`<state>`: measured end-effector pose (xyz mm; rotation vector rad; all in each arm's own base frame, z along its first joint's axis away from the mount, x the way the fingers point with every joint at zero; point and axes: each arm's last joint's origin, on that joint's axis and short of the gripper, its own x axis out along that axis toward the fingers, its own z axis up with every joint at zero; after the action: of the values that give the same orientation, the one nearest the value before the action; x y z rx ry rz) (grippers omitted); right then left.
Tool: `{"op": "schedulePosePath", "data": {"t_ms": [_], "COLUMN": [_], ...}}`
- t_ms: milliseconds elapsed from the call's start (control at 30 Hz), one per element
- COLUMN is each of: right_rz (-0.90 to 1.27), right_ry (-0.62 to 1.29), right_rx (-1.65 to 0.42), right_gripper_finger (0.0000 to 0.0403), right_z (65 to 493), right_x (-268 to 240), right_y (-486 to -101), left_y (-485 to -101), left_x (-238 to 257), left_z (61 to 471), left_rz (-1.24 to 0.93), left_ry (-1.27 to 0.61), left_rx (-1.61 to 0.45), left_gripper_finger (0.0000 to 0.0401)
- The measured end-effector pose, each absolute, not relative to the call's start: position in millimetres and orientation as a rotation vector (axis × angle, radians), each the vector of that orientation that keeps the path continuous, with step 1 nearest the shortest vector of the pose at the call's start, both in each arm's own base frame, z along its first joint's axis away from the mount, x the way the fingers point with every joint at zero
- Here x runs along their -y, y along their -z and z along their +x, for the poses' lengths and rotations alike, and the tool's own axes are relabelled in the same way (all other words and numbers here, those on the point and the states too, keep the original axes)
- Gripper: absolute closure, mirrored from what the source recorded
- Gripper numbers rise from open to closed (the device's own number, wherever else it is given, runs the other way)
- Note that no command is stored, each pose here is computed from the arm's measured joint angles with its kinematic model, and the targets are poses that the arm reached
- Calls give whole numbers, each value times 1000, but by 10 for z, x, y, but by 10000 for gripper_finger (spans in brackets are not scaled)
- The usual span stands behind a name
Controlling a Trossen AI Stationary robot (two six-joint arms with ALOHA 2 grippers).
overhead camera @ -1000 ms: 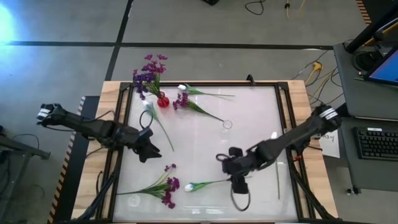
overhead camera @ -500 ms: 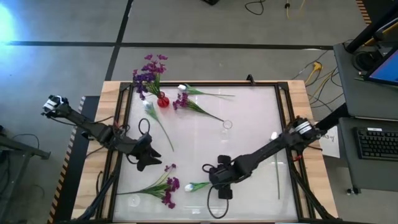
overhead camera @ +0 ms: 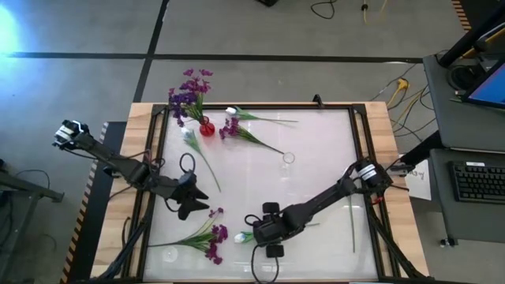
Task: Sort flowers into vase by color
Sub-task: Put the white flower into the transparent vase
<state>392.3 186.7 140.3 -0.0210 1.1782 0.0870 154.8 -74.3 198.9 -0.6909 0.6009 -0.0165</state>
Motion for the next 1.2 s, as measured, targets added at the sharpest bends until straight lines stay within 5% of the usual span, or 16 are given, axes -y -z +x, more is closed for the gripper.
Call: {"op": "schedulePosePath", "data": {"t_ms": [233, 467, 733, 933, 1100, 1200], "right_rz": [-21, -79, -203, -271, -144, -109], "right_ry": [-85, -53, -16, 111, 490, 550], "right_rx": [-1160, -968, -362, 45, 287, 429], "right_gripper_finger": [381, 387, 389, 389, 390, 390], "right_z": [3928, 3846, 3684, 3377, 2910, 2656], "right_x": [-1869, -1757, -1319, -831, -528, -462], "right_y": [-1446, -2108, -2957, -3084, -3179, -3159], "left_y": [-1981, -1958, -1983, -1996, -2000, -2002], "left_x": [762, 768, 760, 731, 722, 722], "left_z": [1584, 1595, 1621, 1633, 1636, 1638], "left_rz": [-644, -625, -594, -558, -553, -543], "left_ry": [38, 35, 0, -86, -114, -113], "left_rx": [-589, -601, -542, -479, -460, -456], "left_gripper_finger": [186, 186, 186, 186, 186, 186]}}
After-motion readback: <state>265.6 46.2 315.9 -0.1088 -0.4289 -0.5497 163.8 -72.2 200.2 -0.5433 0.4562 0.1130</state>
